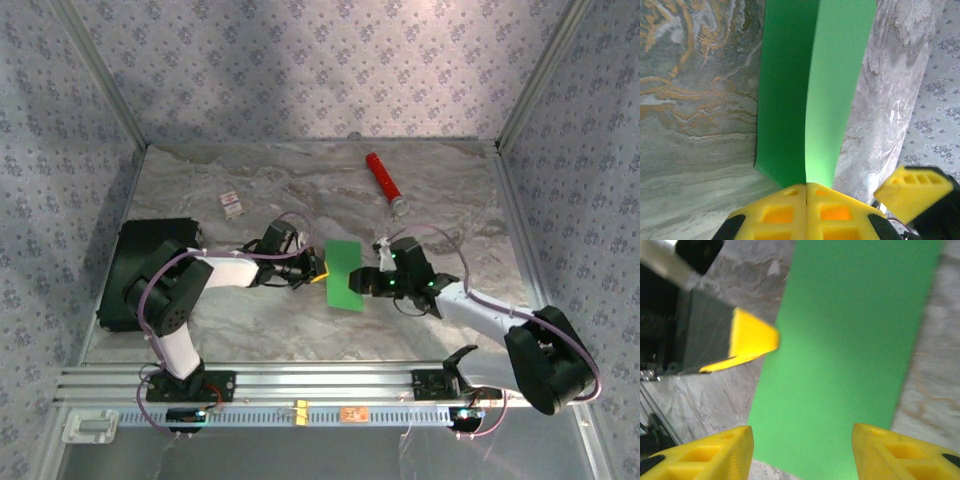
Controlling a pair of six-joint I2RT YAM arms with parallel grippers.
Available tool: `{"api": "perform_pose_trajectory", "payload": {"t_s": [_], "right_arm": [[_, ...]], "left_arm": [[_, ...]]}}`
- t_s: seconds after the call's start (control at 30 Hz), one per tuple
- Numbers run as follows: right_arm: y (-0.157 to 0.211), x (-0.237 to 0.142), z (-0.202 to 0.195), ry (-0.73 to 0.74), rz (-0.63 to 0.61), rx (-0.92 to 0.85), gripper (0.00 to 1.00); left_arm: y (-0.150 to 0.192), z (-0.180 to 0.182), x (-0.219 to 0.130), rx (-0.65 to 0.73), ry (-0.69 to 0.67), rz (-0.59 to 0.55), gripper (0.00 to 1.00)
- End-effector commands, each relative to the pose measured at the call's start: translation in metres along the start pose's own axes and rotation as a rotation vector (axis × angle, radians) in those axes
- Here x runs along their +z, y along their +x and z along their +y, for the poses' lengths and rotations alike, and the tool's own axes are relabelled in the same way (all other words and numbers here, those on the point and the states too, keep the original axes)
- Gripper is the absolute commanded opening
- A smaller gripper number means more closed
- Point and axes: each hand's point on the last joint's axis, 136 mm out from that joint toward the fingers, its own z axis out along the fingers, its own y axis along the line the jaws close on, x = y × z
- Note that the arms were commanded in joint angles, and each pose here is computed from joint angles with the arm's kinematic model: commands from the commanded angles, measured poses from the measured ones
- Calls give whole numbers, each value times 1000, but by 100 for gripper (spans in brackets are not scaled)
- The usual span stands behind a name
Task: Fold a paper plane with a square sheet of paper (pick it up from the middle)
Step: Third fold the triangle at the center of the table.
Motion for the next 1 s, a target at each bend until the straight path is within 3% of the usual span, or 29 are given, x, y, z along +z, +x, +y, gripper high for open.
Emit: {"api": "perform_pose_trajectory", "payload": {"t_s": [0.0, 0.1, 0.33, 0.73, 0.97], "right_arm": [[-1, 3, 10, 138, -78, -317, 65], [6, 7, 36, 143, -126, -542, 68], [20, 21, 51, 258, -125, -787, 68], [33, 33, 47, 493, -139, -984, 67], [39, 31, 43, 515, -141, -983, 51]], "left_arm": [[4, -8, -8, 6, 17, 13, 4], [3, -10, -8, 7, 21, 12, 4], [1, -12, -9, 7, 23, 5, 4], [2, -12, -9, 8, 22, 6, 4], [2, -12, -9, 9, 21, 7, 4]]}}
